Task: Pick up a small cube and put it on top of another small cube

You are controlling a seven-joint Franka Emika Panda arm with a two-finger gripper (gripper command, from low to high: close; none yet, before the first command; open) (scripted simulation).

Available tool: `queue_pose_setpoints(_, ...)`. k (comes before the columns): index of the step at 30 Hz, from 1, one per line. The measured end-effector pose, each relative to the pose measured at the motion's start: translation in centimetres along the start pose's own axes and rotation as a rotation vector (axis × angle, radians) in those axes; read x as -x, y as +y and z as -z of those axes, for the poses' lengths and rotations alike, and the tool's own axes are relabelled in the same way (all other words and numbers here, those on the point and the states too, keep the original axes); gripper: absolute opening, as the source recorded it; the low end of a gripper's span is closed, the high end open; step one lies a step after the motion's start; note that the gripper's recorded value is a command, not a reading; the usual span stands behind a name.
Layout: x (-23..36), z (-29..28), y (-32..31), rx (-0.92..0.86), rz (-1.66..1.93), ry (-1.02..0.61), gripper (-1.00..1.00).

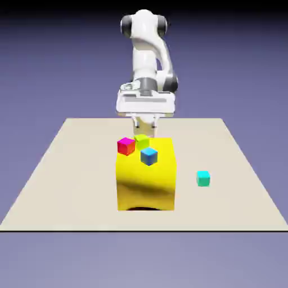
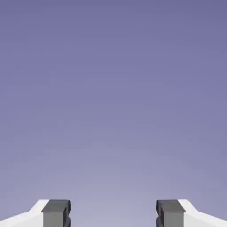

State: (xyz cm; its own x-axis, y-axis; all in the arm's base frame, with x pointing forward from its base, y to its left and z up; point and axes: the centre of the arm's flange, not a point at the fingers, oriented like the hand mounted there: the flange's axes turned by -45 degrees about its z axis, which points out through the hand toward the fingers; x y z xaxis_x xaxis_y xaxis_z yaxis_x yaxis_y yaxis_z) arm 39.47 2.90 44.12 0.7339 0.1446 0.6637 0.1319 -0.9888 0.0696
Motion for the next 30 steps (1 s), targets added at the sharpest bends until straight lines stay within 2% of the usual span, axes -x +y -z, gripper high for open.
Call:
queue_pose_setpoints(8, 7.3, -7.9, -16.7, -0.217, 0.644, -0.381, 0.0)
queue_pose_setpoints(16, 21.6, -9.4, -30.7, -0.405, 1.361, -0.691, 0.0)
queue_pose_setpoints(19, 23.3, -9.6, -31.4, -0.419, 1.435, -0.735, 0.0)
queue_pose_setpoints(24, 27.2, -13.9, -30.9, -0.418, 1.434, -0.734, 0.0)
queue_pose_setpoints(25, 28.1, -14.7, -30.7, -0.419, 1.435, -0.735, -1.0)
queue_pose_setpoints(30, 25.5, -12.2, -31.2, -0.417, 1.434, -0.734, -1.0)
